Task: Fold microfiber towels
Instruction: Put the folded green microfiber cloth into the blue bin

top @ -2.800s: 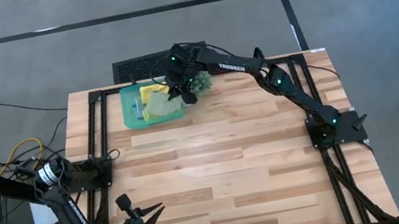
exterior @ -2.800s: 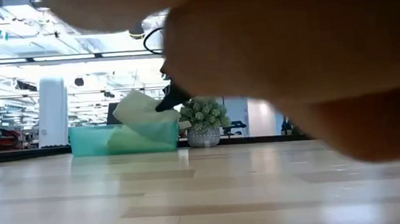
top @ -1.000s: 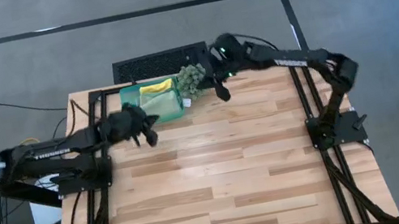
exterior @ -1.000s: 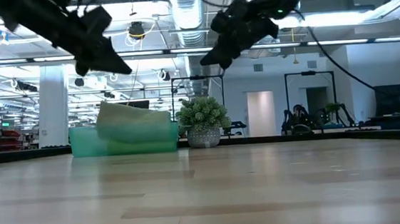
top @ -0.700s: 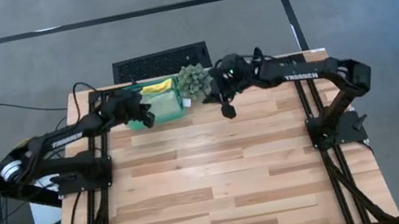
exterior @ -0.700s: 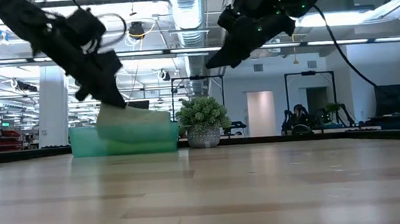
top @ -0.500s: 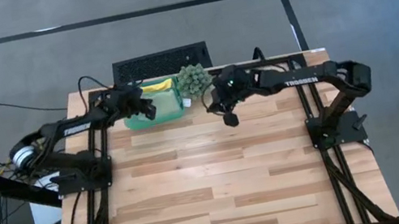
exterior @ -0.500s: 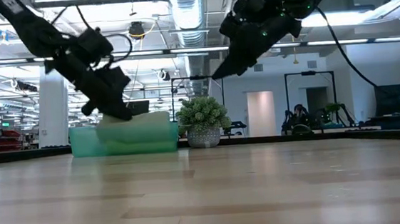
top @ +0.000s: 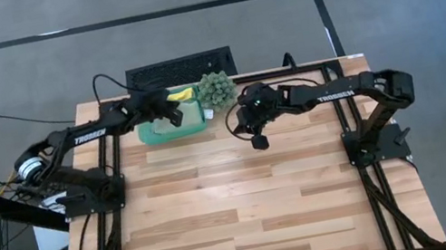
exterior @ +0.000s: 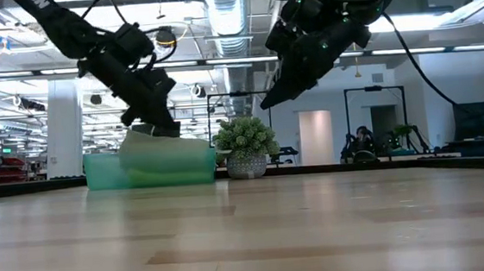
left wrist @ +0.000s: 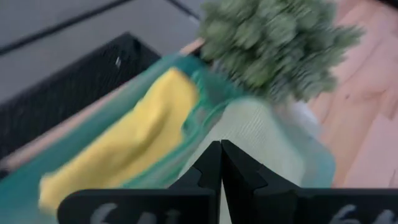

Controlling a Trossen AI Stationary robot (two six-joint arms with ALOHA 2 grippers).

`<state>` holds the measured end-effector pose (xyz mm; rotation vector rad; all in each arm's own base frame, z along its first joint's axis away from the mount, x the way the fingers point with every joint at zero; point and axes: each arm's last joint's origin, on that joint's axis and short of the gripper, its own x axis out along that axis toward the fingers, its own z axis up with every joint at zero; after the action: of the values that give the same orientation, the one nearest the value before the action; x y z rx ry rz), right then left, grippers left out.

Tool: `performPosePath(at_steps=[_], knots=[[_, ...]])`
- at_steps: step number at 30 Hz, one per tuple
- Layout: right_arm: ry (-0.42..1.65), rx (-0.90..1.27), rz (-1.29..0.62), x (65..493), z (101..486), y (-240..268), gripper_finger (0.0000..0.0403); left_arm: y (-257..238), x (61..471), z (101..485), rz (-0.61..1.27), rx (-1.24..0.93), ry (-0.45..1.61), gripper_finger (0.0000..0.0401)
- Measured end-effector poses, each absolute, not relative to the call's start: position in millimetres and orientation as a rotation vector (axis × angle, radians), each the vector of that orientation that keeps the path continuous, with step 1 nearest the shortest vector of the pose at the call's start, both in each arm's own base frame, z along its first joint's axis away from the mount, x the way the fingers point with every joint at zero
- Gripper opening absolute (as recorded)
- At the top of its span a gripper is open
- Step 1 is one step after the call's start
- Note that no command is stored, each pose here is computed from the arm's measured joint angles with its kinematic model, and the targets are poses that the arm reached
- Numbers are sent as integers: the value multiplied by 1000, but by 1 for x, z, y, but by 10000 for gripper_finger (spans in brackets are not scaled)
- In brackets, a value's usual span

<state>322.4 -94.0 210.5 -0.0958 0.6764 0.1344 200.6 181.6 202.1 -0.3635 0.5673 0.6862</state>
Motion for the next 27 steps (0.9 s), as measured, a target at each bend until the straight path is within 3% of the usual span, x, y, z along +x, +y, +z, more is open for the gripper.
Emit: performPosePath(at_steps=[4,15,19,27], knots=[[662,-102,137,324,212,-93,28,187,212,196,646,-329,541,0],[665,-106,158,325,211,-87,27,212,238,133,660,-450,504,0],[656,-117,163,325,214,-85,27,206,238,141,635,-454,509,0],[631,-116,135,323,219,-92,21,185,220,200,612,-391,447,0]])
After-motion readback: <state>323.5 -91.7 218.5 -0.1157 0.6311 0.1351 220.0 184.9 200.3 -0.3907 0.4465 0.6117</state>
